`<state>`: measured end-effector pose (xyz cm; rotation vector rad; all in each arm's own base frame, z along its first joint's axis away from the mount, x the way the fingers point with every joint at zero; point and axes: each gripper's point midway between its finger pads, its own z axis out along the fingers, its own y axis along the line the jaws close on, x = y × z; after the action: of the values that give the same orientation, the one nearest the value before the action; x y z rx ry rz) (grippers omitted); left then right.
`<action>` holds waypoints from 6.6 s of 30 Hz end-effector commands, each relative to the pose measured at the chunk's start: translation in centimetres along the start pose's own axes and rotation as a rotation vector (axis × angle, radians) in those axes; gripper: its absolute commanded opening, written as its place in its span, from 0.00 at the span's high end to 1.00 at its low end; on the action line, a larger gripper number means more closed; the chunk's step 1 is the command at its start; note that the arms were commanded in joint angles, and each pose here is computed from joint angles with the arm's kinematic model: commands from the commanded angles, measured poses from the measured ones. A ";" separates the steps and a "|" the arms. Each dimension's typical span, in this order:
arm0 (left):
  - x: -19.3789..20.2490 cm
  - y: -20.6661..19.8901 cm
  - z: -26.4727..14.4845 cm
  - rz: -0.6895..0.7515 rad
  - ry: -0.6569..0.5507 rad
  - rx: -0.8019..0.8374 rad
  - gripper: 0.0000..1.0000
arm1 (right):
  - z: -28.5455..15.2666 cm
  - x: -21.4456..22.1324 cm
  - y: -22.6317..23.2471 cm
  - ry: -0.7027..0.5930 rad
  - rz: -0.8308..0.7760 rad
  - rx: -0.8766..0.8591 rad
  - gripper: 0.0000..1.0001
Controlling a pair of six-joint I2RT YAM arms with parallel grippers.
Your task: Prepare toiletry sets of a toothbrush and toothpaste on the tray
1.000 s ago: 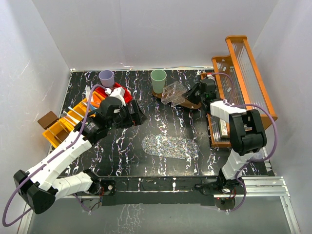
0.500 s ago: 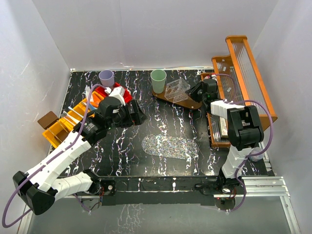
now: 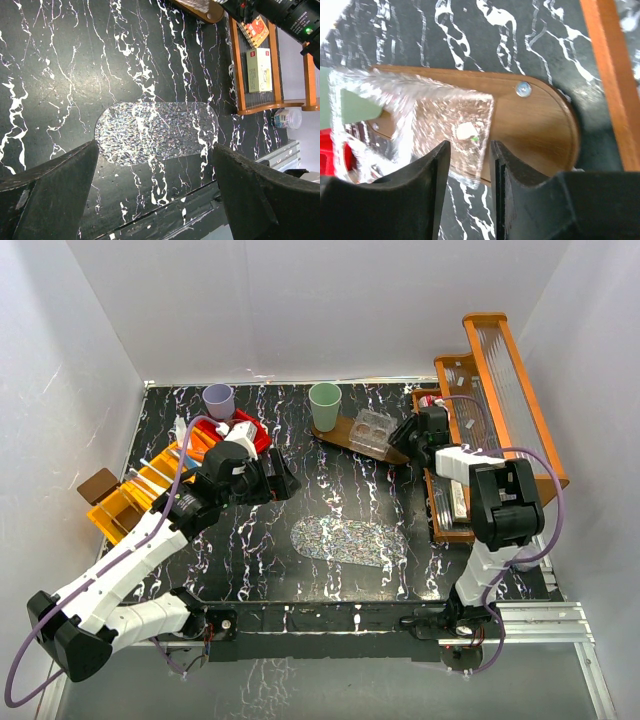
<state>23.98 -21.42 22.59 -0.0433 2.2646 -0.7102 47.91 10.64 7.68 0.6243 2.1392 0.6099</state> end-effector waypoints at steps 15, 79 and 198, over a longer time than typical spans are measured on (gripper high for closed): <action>-0.7 0.2 -0.1 0.038 -0.023 -0.004 0.04 | -5.1 -5.4 4.1 -0.034 0.001 0.055 0.37; -0.9 1.0 -1.2 0.059 -0.048 -0.023 0.02 | 3.3 -3.3 7.9 0.066 -0.120 -0.002 0.85; -2.6 -3.4 7.3 0.494 -0.053 -0.368 1.00 | -23.1 7.5 17.3 0.163 -0.536 -0.473 0.21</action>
<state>30.11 -26.48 20.35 0.3558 2.2489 -0.0836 28.11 22.16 25.25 -0.3000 2.1156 0.8491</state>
